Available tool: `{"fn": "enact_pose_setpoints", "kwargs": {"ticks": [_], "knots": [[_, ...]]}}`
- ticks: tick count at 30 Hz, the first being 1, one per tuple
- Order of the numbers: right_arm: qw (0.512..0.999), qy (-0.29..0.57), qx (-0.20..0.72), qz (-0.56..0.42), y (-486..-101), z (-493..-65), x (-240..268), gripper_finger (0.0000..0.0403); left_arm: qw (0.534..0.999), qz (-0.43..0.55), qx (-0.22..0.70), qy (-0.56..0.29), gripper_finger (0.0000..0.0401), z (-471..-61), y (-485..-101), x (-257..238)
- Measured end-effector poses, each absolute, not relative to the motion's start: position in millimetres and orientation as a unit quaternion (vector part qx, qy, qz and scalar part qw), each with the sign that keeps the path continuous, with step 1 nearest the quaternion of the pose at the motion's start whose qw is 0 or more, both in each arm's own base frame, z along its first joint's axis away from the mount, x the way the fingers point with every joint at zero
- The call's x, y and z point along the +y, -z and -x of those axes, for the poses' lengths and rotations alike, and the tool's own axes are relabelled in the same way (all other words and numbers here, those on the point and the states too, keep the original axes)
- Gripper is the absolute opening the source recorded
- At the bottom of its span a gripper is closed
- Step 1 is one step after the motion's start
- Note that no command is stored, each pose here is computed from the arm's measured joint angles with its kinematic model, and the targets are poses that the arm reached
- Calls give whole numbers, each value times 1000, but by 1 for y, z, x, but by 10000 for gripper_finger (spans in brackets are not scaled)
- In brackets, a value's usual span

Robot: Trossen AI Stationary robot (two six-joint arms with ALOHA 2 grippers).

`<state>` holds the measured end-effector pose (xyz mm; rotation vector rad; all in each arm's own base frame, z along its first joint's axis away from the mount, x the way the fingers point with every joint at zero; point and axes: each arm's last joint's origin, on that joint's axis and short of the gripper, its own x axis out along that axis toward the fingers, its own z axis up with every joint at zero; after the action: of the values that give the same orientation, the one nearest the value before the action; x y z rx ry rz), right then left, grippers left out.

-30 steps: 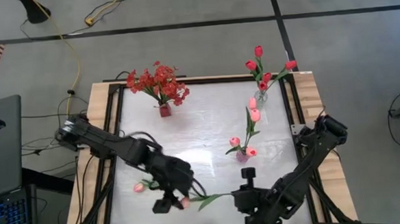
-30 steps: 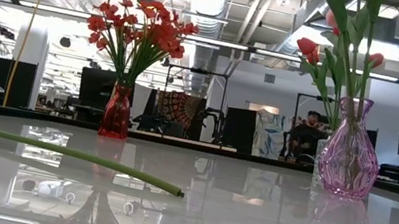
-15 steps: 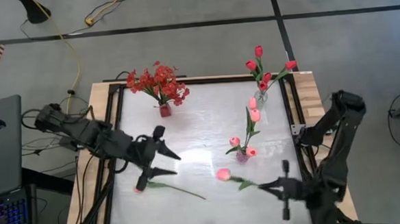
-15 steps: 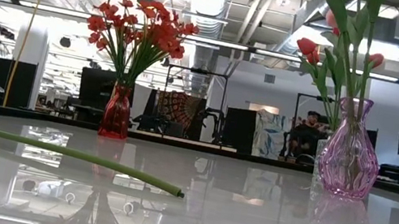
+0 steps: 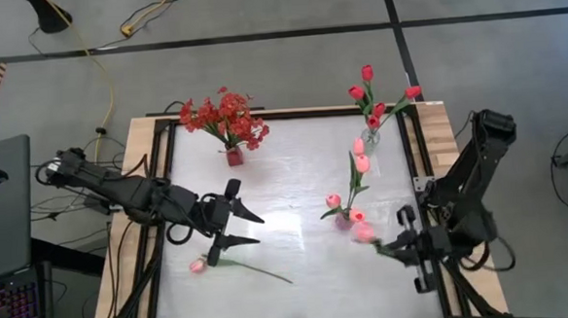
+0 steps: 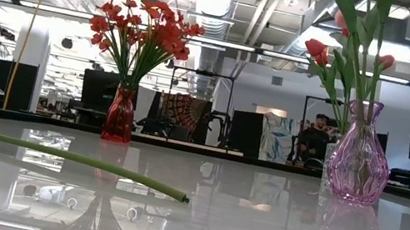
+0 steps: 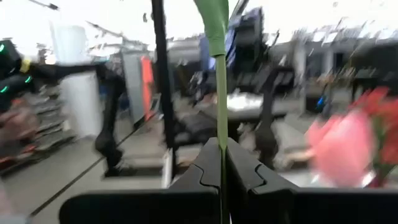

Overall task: Sort flowers into vase by color
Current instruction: Put the pink tulip into the purple flower vase

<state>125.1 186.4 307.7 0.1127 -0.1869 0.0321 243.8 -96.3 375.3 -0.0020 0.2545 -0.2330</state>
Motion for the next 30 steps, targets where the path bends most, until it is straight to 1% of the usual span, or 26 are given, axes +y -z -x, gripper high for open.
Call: {"fn": "enact_pose_setpoints", "kwargs": {"ticks": [3,6,8,11,14,17,20,24,27,30], "knots": [[994,24,-107,-27,-320,-121,174,28,984,2,128,124,193,-244,-375,-96],[993,44,-106,-14,-319,-117,163,28,984,2,128,127,193,-244,-375,-97],[992,52,-112,-17,-311,-116,152,28,983,3,129,132,193,-244,-375,-97],[986,71,-141,-51,-291,-114,129,28,983,3,129,134,193,-244,-375,-98],[970,53,-215,-97,-271,-110,105,28,983,3,129,134,193,-244,-375,-97],[959,41,-262,-100,-254,-110,90,28,983,6,130,133,193,-245,-374,-98],[961,55,-257,-83,-243,-116,83,29,982,12,133,132,193,-245,-374,-98],[963,43,-259,-64,-237,-127,82,29,983,12,131,131,193,-250,-371,-100],[965,38,-250,-64,-232,-134,82,29,983,16,114,145,193,-261,-368,-105],[965,31,-252,-62,-235,-135,87,29,981,12,89,170,193,-273,-365,-112]]}}
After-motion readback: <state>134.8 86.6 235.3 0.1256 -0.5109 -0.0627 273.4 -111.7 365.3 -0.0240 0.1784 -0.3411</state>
